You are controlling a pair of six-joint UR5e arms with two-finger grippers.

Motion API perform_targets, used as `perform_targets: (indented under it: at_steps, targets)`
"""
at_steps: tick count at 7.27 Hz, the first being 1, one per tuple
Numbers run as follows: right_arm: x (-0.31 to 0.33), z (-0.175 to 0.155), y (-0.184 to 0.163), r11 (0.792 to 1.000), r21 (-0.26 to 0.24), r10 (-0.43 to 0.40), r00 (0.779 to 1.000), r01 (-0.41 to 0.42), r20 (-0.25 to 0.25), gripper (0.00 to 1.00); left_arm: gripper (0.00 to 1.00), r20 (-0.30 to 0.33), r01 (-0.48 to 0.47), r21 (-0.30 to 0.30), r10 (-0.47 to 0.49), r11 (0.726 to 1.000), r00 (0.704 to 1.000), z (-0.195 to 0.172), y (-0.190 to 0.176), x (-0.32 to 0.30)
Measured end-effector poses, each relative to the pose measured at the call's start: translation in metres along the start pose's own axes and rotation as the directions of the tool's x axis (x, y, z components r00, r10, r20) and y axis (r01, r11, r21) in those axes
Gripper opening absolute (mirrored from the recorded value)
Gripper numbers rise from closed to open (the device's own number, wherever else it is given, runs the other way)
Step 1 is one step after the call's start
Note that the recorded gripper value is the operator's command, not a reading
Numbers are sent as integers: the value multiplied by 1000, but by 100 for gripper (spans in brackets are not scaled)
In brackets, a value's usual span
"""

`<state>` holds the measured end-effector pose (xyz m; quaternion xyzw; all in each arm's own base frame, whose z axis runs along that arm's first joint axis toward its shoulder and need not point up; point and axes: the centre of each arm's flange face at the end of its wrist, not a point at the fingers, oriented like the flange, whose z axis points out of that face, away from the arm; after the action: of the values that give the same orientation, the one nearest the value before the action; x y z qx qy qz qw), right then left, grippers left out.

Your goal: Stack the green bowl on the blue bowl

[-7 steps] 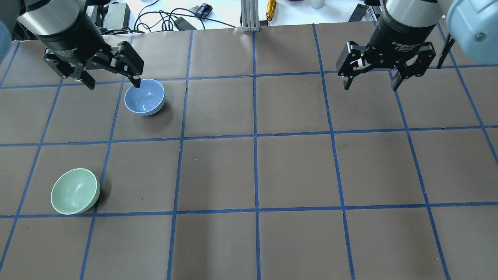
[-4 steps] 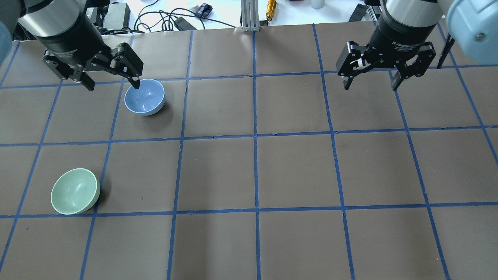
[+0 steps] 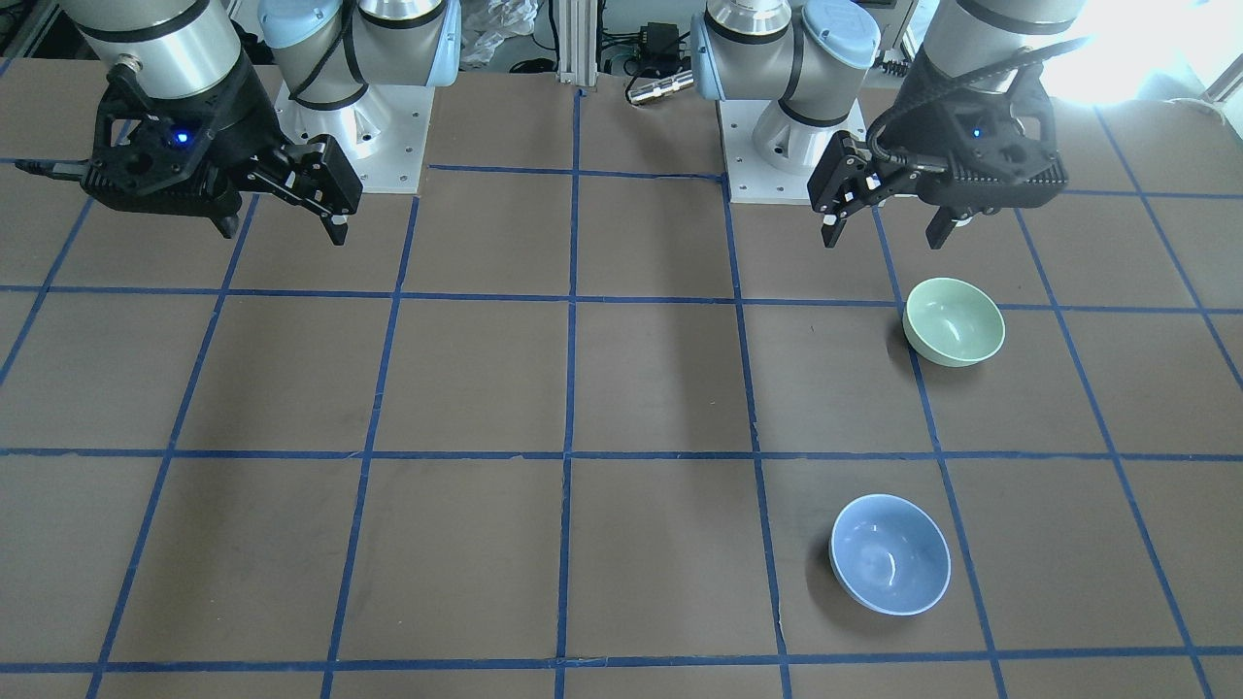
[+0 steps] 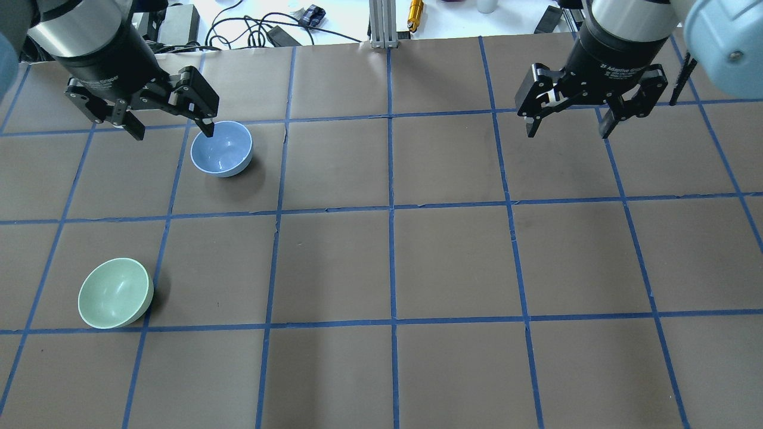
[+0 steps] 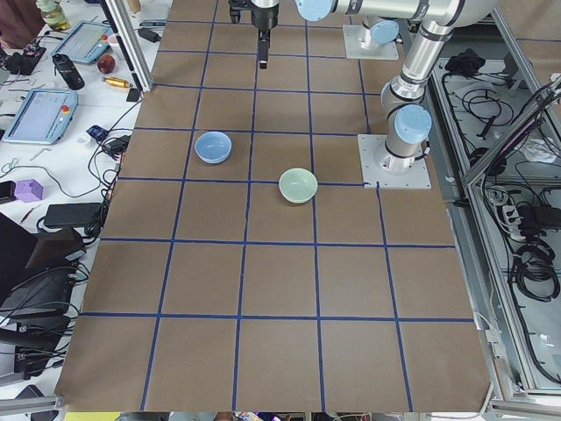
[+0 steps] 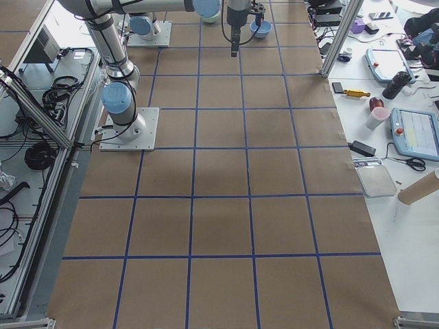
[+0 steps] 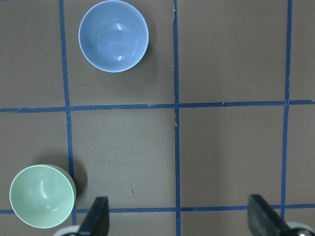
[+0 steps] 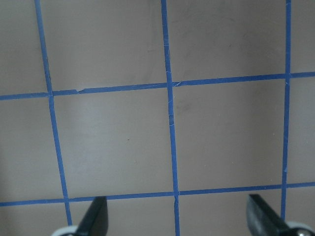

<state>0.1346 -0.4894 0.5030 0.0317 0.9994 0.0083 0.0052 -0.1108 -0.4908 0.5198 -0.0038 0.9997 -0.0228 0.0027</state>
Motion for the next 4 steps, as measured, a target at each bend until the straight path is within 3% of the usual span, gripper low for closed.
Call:
perform_targets:
  at_steps: [4]
  targets:
    - [0, 0, 0, 1000, 0, 0, 1000, 0, 0, 100, 100, -2, 3, -33, -3, 999, 1000, 17, -11, -36]
